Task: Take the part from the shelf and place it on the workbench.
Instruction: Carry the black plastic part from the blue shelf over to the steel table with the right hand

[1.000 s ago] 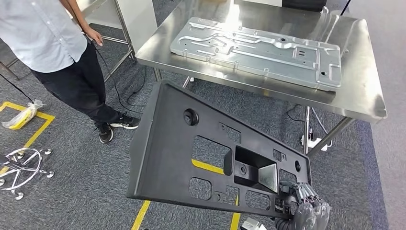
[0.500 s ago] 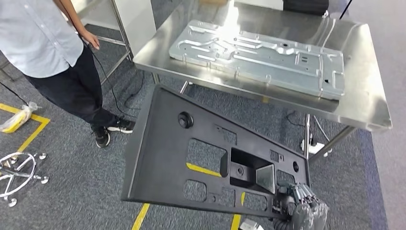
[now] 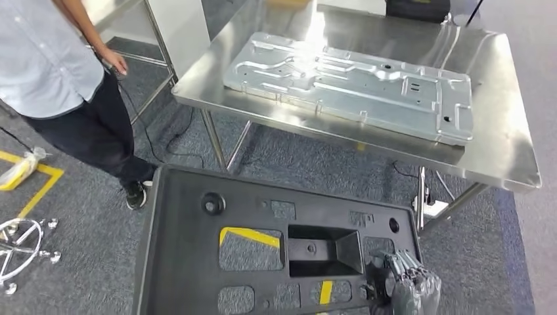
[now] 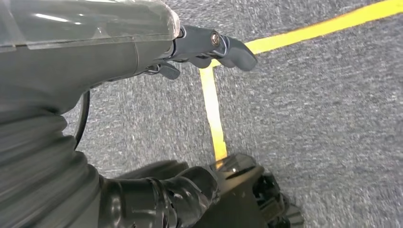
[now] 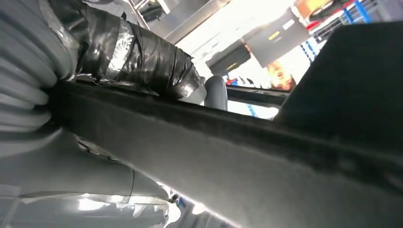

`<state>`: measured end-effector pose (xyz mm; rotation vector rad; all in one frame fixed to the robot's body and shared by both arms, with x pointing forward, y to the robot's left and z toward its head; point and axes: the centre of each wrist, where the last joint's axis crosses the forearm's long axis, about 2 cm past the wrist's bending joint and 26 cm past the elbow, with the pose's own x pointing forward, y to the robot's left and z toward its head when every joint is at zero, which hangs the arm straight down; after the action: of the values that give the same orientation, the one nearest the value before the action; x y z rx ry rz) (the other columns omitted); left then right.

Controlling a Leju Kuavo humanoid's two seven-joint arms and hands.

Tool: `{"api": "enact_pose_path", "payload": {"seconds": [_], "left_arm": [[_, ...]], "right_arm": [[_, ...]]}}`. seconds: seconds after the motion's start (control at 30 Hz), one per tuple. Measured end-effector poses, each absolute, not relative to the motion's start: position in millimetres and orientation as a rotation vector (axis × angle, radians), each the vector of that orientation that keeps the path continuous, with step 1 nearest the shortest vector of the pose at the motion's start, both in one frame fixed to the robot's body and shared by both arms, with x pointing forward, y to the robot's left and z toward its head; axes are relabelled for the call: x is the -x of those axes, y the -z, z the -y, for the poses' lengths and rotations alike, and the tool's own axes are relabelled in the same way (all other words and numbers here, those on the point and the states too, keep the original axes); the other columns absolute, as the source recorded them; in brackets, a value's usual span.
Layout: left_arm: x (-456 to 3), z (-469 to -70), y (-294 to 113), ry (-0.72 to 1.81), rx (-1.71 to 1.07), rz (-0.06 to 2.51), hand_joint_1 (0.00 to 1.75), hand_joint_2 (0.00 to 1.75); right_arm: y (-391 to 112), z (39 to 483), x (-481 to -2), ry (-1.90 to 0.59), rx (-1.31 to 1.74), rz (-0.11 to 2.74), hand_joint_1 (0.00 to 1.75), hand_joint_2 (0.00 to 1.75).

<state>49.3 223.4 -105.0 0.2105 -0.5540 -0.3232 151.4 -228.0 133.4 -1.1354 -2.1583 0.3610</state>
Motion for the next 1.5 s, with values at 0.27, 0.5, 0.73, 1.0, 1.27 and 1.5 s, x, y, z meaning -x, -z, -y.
{"api": "enact_pose_path", "payload": {"seconds": [0.27, 0.5, 0.73, 1.0, 1.27, 1.5], "left_arm": [[-47.7, -223.4, 105.2, 0.323, -0.21, 0.551, 0.0, 1.75], [-46.8, -223.2, 105.3, 0.322, -0.211, 0.55, 0.0, 1.75], [-47.9, -222.1, 105.0, 0.321, -0.212, 0.553, 0.0, 1.75], [-49.8, -218.6, 104.3, 0.318, -0.206, 0.557, 0.0, 1.75], [-47.6, -218.4, 104.5, 0.318, -0.206, 0.552, 0.0, 1.75], [-48.4, -218.3, 104.4, 0.318, -0.208, 0.557, 0.0, 1.75]], "right_arm": [[-134.2, 224.7, -151.7, -0.349, 1.118, 2.169, 1.66, 1.75], [-134.5, 225.2, -151.9, -0.287, 1.098, 2.144, 1.66, 1.75], [-135.4, 227.2, -152.4, -0.229, 1.077, 2.146, 1.66, 1.75], [-137.1, 228.0, -152.6, -0.219, 1.079, 2.154, 1.66, 1.75], [-138.4, 228.0, -152.9, -0.248, 1.096, 2.156, 1.66, 1.75], [-138.5, 228.5, -154.0, -0.216, 1.087, 2.135, 1.66, 1.75]]}}
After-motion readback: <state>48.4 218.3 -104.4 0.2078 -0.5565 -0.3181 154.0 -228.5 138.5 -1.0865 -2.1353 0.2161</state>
